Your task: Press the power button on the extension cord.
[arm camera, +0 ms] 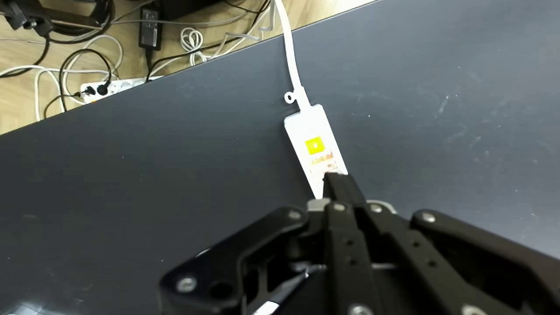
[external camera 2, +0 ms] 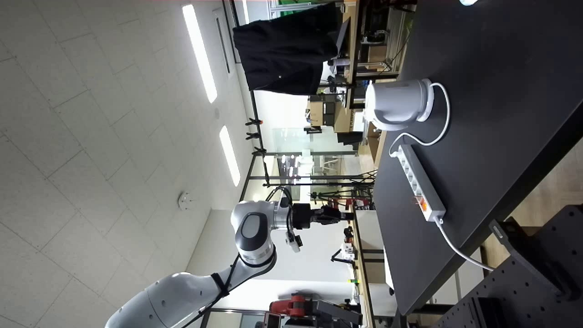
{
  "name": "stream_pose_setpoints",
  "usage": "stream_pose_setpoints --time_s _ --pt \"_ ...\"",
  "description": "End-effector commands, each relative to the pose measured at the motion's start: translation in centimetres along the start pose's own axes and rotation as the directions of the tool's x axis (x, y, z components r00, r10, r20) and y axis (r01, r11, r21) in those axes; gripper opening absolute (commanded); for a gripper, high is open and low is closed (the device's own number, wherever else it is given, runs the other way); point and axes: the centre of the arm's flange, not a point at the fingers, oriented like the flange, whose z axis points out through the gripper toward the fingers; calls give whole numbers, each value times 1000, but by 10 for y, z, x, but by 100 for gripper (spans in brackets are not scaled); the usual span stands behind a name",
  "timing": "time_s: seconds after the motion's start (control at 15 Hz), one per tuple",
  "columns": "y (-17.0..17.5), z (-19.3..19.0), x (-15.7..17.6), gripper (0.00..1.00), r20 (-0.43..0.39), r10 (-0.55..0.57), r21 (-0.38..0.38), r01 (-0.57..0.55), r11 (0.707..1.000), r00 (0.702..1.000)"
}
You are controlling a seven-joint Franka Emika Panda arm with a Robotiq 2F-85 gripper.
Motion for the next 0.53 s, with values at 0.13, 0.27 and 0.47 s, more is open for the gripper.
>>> stream_pose_setpoints --time_s 0.13,0.27,0.47 --pt "0 0 0 1 -1 1 0 -1 1000 1000" --pt "0 0 0 1 -1 1 0 -1 1000 1000" --pt "-3 10 4 0 -47 3 -3 -3 1000 999"
